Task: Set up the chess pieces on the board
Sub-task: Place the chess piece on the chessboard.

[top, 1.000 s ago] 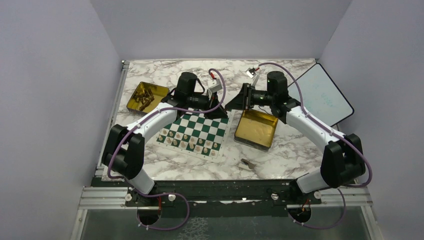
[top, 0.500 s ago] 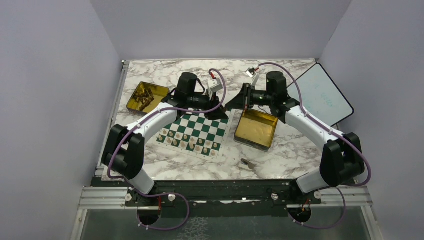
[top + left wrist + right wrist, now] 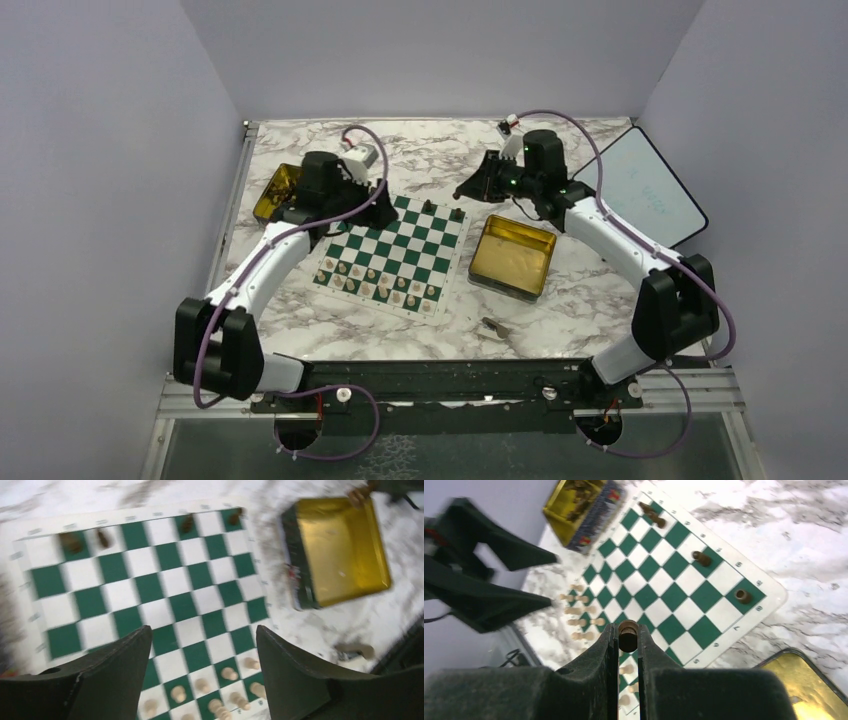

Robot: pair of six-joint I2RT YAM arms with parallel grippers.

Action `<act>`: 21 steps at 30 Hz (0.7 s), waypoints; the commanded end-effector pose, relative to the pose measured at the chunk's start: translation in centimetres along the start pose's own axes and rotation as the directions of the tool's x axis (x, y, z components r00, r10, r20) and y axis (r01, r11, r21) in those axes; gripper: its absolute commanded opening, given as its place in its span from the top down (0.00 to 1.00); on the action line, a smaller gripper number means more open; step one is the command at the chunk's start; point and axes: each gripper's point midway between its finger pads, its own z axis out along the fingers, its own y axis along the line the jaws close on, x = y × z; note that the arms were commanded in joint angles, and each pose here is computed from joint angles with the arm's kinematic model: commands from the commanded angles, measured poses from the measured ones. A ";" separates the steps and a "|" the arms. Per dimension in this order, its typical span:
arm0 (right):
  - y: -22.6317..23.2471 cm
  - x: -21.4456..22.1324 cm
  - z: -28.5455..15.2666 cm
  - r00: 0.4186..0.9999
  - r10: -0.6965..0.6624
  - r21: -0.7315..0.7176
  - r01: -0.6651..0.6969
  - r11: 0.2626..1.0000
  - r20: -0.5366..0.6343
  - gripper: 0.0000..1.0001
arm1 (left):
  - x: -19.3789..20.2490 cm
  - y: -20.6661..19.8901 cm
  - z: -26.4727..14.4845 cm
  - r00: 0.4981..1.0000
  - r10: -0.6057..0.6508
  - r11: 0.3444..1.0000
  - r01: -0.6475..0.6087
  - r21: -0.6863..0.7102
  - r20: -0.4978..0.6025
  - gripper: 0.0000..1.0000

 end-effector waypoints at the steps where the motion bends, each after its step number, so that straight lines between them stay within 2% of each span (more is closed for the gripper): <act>1: -3.3 1.4 1.9 0.998 -0.054 0.195 0.060 0.979 -0.037 0.92 | -0.9 5.4 -5.0 0.989 -0.092 0.941 0.125 -0.315 0.117 0.20; 8: -3.3 3.8 5.7 0.978 -0.184 0.307 0.206 0.929 -0.100 0.92 | -2.0 5.0 -8.9 0.965 0.003 0.913 0.103 -0.394 0.261 0.13; 12: -3.9 5.0 7.9 0.961 -0.248 0.373 0.276 0.886 -0.123 0.91 | -1.6 4.7 -10.0 0.960 0.046 0.907 0.076 -0.415 0.275 0.11; 21: -6.2 7.1 10.8 0.937 -0.290 0.458 0.348 0.818 -0.193 0.91 | -1.8 4.8 -11.6 0.955 0.097 0.873 0.054 -0.485 0.281 0.10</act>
